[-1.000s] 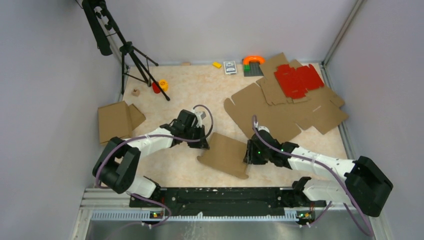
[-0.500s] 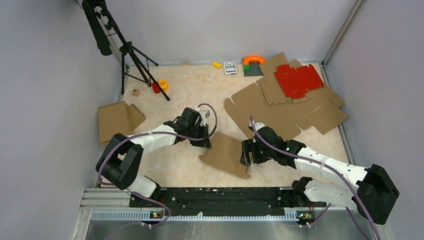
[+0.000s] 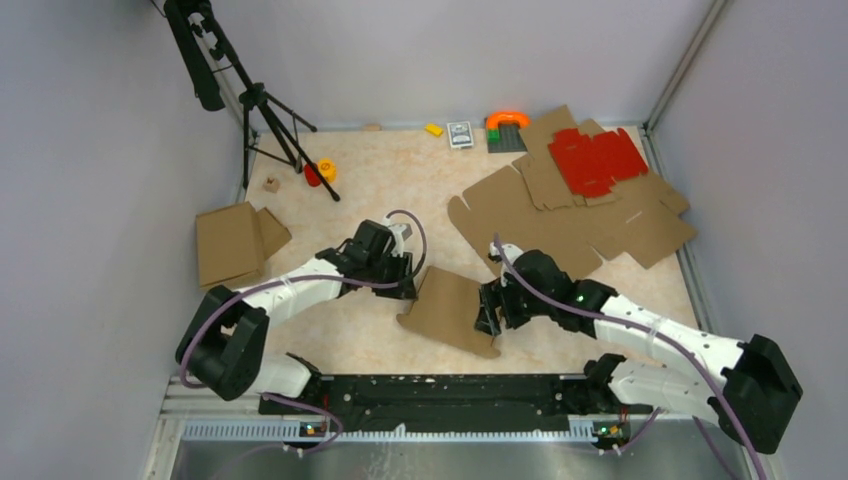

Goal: Fold the paper box

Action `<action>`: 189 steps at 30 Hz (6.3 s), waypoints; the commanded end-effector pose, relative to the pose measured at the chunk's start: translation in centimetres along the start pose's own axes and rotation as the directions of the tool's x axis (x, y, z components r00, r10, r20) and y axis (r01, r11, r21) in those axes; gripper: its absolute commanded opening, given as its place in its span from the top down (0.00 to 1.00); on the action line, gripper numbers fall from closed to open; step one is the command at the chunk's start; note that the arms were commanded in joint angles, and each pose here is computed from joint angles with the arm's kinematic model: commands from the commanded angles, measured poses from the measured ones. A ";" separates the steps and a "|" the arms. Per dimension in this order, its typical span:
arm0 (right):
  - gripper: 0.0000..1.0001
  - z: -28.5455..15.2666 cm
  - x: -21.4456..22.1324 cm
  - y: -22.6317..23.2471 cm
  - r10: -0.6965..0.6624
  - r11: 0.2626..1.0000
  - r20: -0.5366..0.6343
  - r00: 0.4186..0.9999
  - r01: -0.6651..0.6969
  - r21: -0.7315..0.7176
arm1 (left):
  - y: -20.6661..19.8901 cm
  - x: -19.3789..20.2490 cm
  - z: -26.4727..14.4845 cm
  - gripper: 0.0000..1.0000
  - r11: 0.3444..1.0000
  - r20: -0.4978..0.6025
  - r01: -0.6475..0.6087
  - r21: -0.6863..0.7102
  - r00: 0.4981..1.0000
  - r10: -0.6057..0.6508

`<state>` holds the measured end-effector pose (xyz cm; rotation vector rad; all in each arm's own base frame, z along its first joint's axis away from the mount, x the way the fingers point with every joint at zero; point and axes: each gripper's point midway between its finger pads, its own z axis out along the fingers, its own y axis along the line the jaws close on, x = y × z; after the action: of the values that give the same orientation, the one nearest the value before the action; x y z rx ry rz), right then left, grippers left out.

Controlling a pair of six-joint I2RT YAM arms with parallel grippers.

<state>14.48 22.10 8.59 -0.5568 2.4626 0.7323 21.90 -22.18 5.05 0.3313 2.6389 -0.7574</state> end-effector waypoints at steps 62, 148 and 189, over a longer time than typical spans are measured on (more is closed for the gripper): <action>1.00 14.0 -11.7 -5.6 0.216 0.915 -0.030 0.976 -0.213 -0.342 | -5.6 7.0 1.0 1.00 0.965 0.159 0.012 0.262 0.986 -0.055; 1.00 10.1 -11.6 0.1 0.046 0.961 0.019 0.999 -0.039 -0.274 | -11.1 -5.6 0.2 1.00 0.915 0.401 -0.181 0.360 0.916 0.023; 0.46 -1.1 -15.5 2.3 0.147 0.890 0.174 0.974 -0.053 -0.453 | -11.3 -6.1 -1.1 0.98 0.914 0.409 -0.215 0.345 0.911 0.060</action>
<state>25.71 26.44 16.48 -0.3973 2.2457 1.2796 22.46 -30.88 11.59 0.3931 2.1355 -1.1377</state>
